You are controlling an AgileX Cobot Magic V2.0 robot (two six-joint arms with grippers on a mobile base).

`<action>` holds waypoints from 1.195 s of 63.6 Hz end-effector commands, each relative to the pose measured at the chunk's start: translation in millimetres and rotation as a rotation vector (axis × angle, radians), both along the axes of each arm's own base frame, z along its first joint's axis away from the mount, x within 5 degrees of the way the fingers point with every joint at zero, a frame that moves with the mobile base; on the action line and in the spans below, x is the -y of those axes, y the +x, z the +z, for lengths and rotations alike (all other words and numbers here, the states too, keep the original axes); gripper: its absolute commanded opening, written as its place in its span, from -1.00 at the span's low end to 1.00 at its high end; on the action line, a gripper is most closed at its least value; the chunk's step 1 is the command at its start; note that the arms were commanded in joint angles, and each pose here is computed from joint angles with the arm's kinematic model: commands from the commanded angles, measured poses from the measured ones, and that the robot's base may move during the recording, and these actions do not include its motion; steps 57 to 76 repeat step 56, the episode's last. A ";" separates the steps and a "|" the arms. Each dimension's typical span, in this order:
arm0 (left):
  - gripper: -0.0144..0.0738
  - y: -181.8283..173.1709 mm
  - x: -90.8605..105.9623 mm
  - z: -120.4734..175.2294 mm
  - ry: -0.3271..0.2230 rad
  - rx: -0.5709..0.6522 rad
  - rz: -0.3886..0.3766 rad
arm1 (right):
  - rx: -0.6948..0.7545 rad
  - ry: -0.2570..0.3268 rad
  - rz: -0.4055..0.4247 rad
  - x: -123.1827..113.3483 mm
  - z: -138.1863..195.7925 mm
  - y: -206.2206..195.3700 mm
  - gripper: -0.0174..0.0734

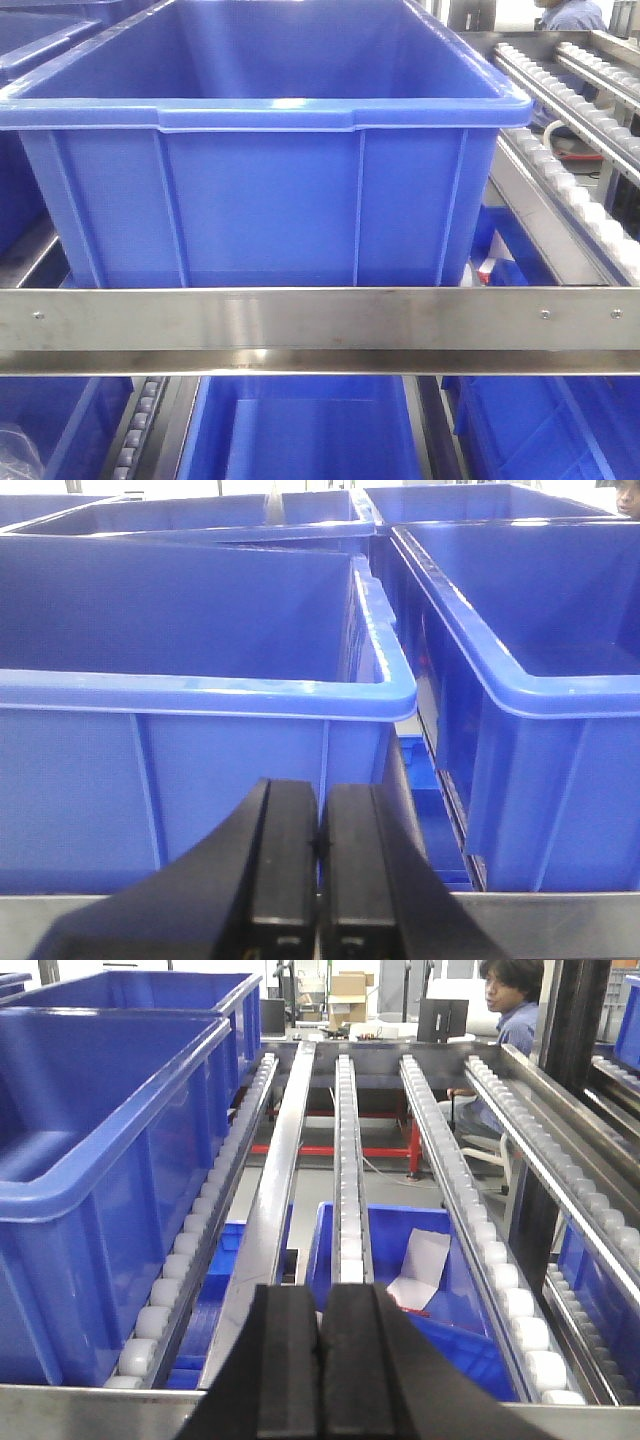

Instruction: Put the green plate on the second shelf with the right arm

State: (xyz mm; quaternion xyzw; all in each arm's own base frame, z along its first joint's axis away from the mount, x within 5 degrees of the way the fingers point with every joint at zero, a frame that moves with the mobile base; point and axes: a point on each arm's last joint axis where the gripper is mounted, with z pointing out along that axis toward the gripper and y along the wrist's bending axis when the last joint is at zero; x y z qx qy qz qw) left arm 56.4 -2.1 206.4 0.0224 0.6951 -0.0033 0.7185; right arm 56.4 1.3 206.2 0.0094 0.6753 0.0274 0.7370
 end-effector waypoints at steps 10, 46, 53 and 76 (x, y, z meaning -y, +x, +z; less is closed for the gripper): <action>-0.38 0.1 0.2 -5.3 -0.004 0.056 -0.003 | 0.145 0.005 -0.008 0.8 16.5 -4.3 -0.51; -0.38 0.1 0.2 -5.3 -0.004 0.056 -0.003 | 0.145 0.005 -0.008 0.8 16.7 -4.4 -0.51; -0.38 0.1 0.2 -5.3 -0.004 0.056 -0.003 | 0.144 0.005 -0.008 0.8 16.6 -4.3 -0.51; -0.38 0.1 0.2 -5.3 -0.004 0.056 -0.003 | 0.144 0.005 -0.008 0.8 16.6 -4.3 -0.51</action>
